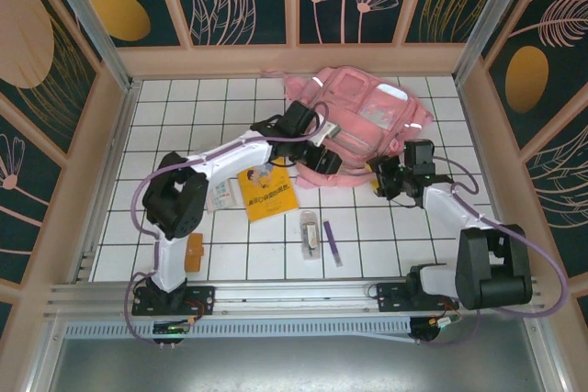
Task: Pack the student bag
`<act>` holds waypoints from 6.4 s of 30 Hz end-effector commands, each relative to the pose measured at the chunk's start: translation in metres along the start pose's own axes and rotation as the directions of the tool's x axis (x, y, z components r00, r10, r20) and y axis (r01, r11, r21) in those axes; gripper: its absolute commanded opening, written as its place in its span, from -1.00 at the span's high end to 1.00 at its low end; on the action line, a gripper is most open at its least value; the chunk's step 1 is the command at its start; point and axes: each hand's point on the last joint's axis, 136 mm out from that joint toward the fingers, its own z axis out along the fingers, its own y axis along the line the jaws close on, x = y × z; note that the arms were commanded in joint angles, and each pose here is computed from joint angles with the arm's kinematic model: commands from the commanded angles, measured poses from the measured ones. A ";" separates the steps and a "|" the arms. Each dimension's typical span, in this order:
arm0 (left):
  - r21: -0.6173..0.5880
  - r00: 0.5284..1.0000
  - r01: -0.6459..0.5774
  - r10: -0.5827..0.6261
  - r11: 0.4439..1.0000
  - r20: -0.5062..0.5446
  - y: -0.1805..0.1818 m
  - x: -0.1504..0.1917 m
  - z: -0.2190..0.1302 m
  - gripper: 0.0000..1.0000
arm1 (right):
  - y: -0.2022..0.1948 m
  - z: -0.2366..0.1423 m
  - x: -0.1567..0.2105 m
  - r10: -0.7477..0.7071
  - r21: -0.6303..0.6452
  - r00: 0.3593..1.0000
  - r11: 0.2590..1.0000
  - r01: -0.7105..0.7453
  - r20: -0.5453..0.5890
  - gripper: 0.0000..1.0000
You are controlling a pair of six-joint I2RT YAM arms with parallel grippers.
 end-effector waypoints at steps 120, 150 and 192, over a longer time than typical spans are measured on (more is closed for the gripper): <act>-0.364 0.816 -0.335 0.461 0.869 0.349 0.128 -0.047 -0.110 1.00 | 0.080 -0.036 0.082 -0.511 0.011 -0.841 -0.853 0.521 0.176 1.00; -0.287 0.704 -0.535 0.607 0.795 0.370 0.129 -0.064 -0.081 0.07 | 0.125 -0.094 0.083 -0.343 0.211 -0.922 -0.902 0.377 0.181 1.00; -0.261 0.346 -0.908 0.938 0.327 -0.032 0.069 -0.017 0.044 0.59 | 0.092 -0.101 -0.102 -0.648 0.190 0.526 0.711 0.677 0.551 -0.85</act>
